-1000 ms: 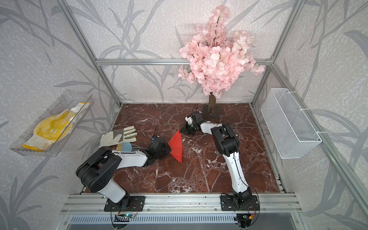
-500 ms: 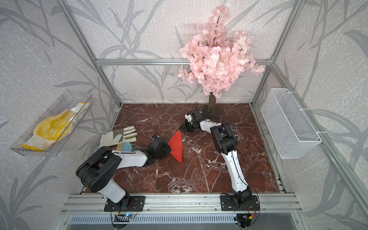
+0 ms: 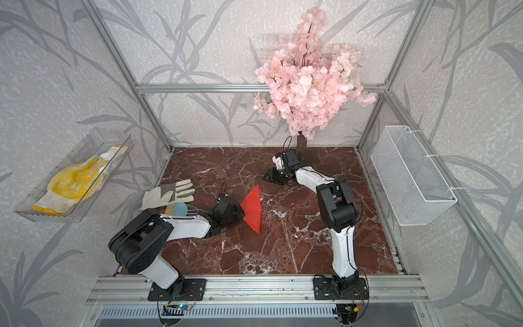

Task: Fold the square paper diagonally
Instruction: Fold the paper at the center of the board.

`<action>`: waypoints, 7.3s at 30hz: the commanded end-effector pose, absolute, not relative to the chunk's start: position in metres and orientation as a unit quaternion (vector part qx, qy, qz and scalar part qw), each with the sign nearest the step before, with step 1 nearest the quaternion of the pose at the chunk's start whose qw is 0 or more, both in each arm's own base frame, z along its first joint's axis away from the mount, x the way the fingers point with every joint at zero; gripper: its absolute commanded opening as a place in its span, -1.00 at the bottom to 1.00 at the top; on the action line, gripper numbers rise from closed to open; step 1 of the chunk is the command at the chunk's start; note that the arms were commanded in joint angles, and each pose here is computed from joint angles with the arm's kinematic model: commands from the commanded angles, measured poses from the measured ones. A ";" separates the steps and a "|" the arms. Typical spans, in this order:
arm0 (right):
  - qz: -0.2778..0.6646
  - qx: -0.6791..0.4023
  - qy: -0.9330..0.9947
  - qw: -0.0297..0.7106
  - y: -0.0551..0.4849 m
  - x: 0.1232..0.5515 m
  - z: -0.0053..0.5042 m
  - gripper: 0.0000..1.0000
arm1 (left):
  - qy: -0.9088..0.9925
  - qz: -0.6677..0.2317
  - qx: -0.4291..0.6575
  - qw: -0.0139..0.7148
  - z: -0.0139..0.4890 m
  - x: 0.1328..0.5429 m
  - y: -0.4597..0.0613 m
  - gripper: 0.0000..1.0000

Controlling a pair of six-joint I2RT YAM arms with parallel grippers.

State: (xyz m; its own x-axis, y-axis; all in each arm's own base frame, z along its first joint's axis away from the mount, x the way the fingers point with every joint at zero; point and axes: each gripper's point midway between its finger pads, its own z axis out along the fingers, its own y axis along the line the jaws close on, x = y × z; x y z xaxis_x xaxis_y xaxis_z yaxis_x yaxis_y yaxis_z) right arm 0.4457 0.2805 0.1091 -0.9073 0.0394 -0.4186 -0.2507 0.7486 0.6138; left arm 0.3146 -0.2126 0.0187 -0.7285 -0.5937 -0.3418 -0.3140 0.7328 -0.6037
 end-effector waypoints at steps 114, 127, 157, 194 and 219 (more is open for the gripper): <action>0.433 0.047 0.898 -0.059 0.272 0.242 -0.002 -0.92 | 0.933 -0.199 -0.240 0.182 -0.034 0.288 -0.204 -1.00; 0.439 0.055 0.893 -0.082 0.266 0.211 -0.008 -1.00 | 0.933 -0.192 -0.242 0.184 -0.035 0.287 -0.201 -1.00; 0.452 0.079 0.885 -0.083 0.263 0.177 -0.007 -1.00 | 0.933 -0.185 -0.238 0.197 -0.027 0.286 -0.194 -1.00; 0.431 0.073 0.898 -0.051 0.261 0.260 -0.004 -1.00 | 0.933 -0.183 -0.242 0.193 -0.029 0.284 -0.198 -1.00; 0.422 0.047 0.901 -0.086 0.260 0.203 -0.005 -1.00 | 0.933 -0.178 -0.245 0.197 -0.030 0.282 -0.195 -1.00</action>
